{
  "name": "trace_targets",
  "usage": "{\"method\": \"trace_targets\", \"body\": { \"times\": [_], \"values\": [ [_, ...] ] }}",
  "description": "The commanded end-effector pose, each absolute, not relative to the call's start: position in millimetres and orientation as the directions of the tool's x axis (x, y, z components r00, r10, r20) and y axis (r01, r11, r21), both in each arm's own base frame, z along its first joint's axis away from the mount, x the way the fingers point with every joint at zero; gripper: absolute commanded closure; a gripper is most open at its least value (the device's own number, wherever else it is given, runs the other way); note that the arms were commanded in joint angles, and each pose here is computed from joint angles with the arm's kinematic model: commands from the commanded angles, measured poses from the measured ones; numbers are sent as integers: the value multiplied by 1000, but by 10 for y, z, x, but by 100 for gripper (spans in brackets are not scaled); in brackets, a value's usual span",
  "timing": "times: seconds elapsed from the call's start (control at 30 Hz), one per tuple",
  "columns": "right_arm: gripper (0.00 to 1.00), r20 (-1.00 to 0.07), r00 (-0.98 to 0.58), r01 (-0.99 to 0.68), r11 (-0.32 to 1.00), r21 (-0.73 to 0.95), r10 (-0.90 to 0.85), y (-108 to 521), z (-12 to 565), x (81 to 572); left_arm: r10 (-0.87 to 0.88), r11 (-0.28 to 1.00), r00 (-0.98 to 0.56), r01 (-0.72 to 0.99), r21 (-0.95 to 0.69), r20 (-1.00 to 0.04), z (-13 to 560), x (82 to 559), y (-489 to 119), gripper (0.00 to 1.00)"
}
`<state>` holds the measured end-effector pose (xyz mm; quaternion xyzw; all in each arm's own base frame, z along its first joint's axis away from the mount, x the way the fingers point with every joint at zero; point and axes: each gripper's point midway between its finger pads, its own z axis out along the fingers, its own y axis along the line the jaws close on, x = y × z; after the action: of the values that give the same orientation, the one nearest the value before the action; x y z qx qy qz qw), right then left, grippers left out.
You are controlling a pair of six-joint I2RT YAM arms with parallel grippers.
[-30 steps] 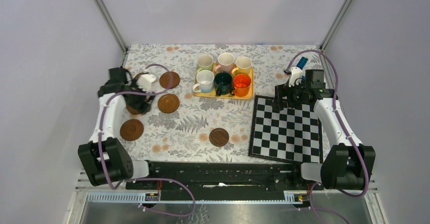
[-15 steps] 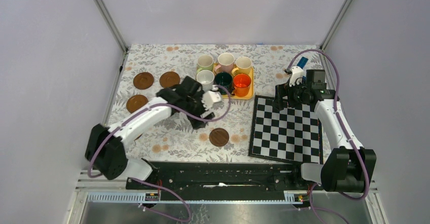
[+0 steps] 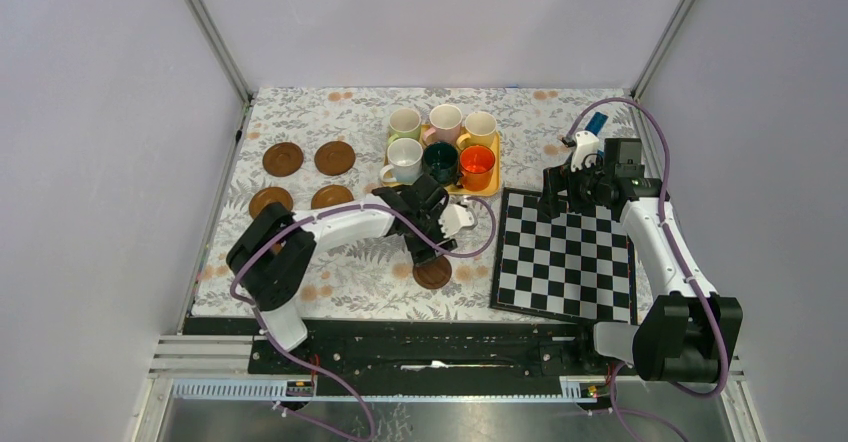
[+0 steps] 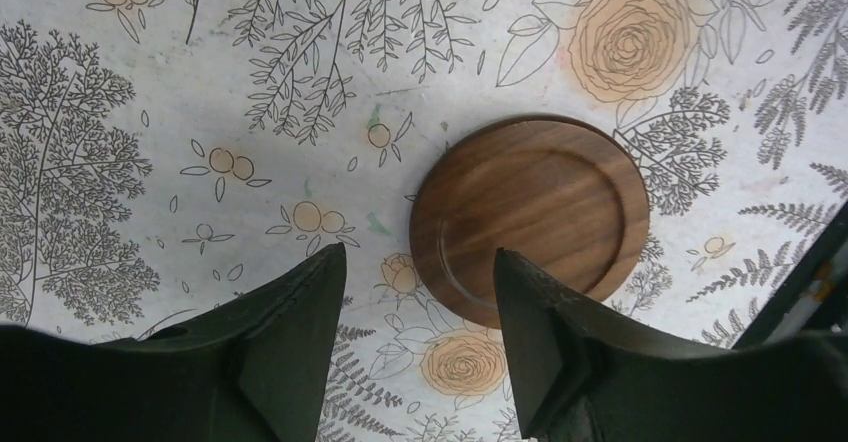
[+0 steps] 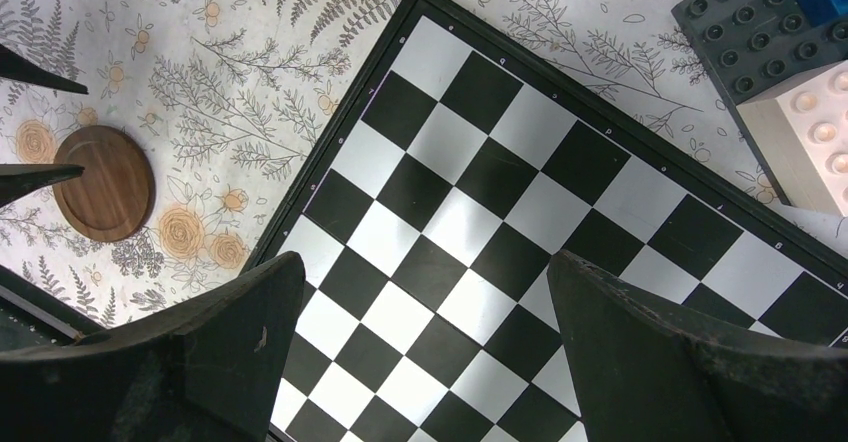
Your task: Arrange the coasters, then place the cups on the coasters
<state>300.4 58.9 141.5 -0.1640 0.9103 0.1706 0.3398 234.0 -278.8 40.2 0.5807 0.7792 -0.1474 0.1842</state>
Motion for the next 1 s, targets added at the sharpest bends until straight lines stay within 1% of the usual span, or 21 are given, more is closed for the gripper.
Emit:
{"method": "trace_targets", "body": {
  "times": [0.0, 0.2, 0.53, 0.77, 0.97],
  "values": [
    [2, -702, -688, -419, 891, 176, -185, 588, 1487, 3035, 835, 284, -224, 958, 45, -502, 449, 2501, -2908, 40],
    [2, -698, -691, -418, 892, 174, -187, 580, 1463, 3039, 872, 274, -226, 960, 52, -434, 186, 2416, -2717, 46],
    [2, -698, -690, -419, 891, 172, -190, 579, 1450, 3037, 929, 227, -204, 973, 38, -308, 36, 2136, -2231, 54],
    [2, -697, -691, -419, 892, 170, -191, 576, 1443, 3041, 923, 274, -259, 962, 13, -283, 66, 2068, -1894, 55],
    [2, -696, -692, -417, 893, 168, -192, 569, 1438, 3036, 901, 355, -341, 935, 1, -268, 112, 2152, -1465, 56]
  ]
}}
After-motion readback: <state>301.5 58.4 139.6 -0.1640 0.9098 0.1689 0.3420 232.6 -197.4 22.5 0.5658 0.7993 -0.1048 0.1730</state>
